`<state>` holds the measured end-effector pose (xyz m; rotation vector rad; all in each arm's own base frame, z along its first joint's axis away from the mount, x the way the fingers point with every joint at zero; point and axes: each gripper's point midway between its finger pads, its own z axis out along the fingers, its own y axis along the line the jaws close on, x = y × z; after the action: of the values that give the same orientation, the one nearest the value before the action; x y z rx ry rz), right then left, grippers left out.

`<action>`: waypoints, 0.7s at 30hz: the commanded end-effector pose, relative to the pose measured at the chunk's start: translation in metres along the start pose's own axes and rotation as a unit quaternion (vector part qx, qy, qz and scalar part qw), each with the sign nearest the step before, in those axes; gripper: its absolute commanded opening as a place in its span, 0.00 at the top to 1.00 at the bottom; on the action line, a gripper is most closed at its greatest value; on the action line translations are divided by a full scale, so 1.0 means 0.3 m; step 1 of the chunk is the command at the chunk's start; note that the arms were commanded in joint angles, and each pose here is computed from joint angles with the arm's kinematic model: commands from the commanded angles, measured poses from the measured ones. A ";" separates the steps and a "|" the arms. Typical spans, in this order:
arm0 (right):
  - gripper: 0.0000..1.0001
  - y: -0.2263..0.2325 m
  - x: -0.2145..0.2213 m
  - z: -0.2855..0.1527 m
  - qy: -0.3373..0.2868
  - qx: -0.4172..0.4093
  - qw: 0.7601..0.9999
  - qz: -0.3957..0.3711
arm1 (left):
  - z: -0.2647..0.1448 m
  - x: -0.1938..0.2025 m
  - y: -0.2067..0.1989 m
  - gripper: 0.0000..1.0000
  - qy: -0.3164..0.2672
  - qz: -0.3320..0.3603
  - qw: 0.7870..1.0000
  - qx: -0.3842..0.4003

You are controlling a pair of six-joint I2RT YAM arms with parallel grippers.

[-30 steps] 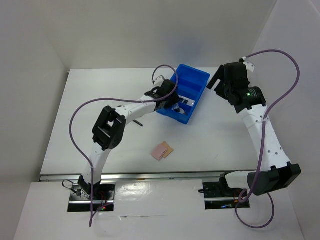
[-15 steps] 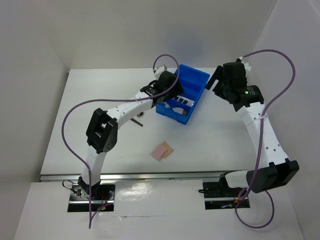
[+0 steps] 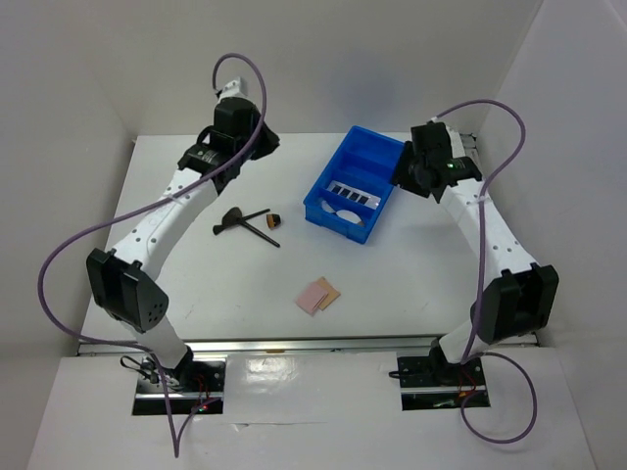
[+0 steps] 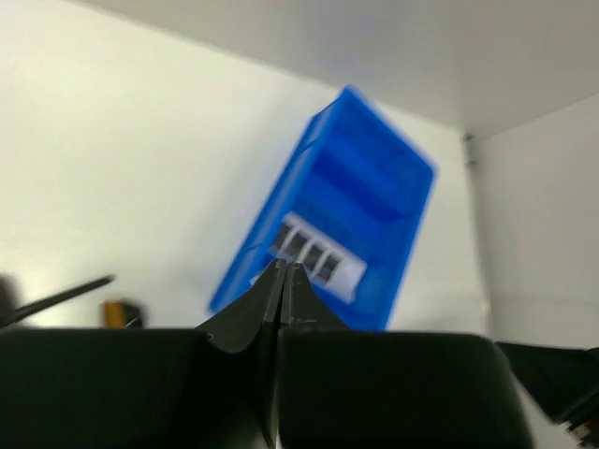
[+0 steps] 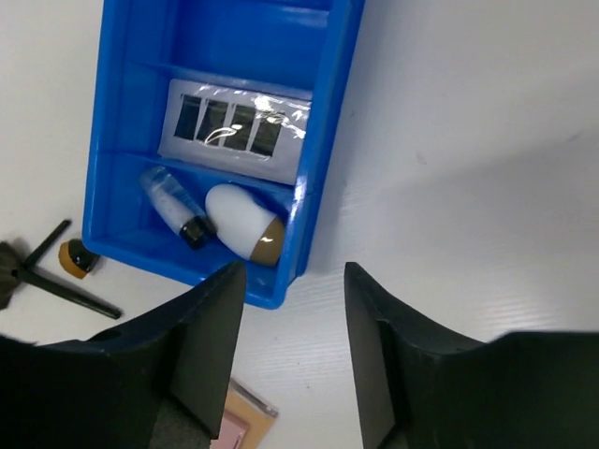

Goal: Organize the makeup

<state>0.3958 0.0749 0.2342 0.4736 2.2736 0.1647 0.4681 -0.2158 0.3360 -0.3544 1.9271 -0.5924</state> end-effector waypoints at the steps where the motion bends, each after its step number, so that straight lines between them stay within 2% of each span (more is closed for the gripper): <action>1: 0.48 0.122 0.020 0.037 0.003 -0.049 0.998 -0.037 | -0.073 0.130 0.135 0.92 0.083 0.055 0.994 -0.048; 2: 0.51 0.179 0.073 0.037 0.014 -0.060 0.996 -0.063 | -0.091 0.127 0.170 0.92 0.085 0.056 0.993 -0.065; 5: 0.49 0.248 0.178 0.047 0.037 -0.057 0.990 -0.123 | -0.168 0.144 0.290 0.92 0.108 0.061 0.987 -0.106; 7: 0.38 0.342 0.289 0.030 0.054 -0.087 0.979 -0.175 | -0.215 0.149 0.365 0.84 0.122 0.053 0.982 -0.131; 8: 0.29 0.373 0.331 0.025 0.064 -0.098 0.975 -0.187 | -0.246 0.166 0.399 0.81 0.135 0.047 0.978 -0.148; 10: 0.23 0.497 0.408 0.002 0.074 -0.140 0.964 -0.212 | -0.276 0.183 0.448 0.72 0.142 0.039 0.975 -0.165; 11: 0.21 0.548 0.429 -0.004 0.079 -0.159 0.961 -0.212 | -0.301 0.165 0.459 0.60 0.133 0.034 0.976 -0.167; 12: 0.18 0.601 0.471 -0.020 0.088 -0.178 0.954 -0.224 | -0.320 0.181 0.470 0.53 0.140 0.030 0.974 -0.173; 13: 0.16 0.673 0.448 -0.042 0.076 -0.201 0.951 -0.222 | -0.329 0.184 0.503 0.43 0.139 0.028 0.972 -0.186; 14: 0.15 0.707 0.497 -0.003 0.091 -0.202 0.947 -0.232 | -0.336 0.197 0.526 0.31 0.146 0.027 0.969 -0.196; 15: 0.13 0.749 0.524 -0.002 0.092 -0.211 0.942 -0.246 | -0.361 0.204 0.538 0.24 0.152 0.023 0.966 -0.208; 21: 0.07 0.883 0.590 0.189 0.123 -0.203 0.936 -0.260 | -0.426 0.183 0.618 0.23 0.152 0.013 0.959 -0.239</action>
<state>0.3836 0.3780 0.1522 -0.3797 2.4298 0.4261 0.3479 -0.0702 0.2320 -0.5532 2.3609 -0.1898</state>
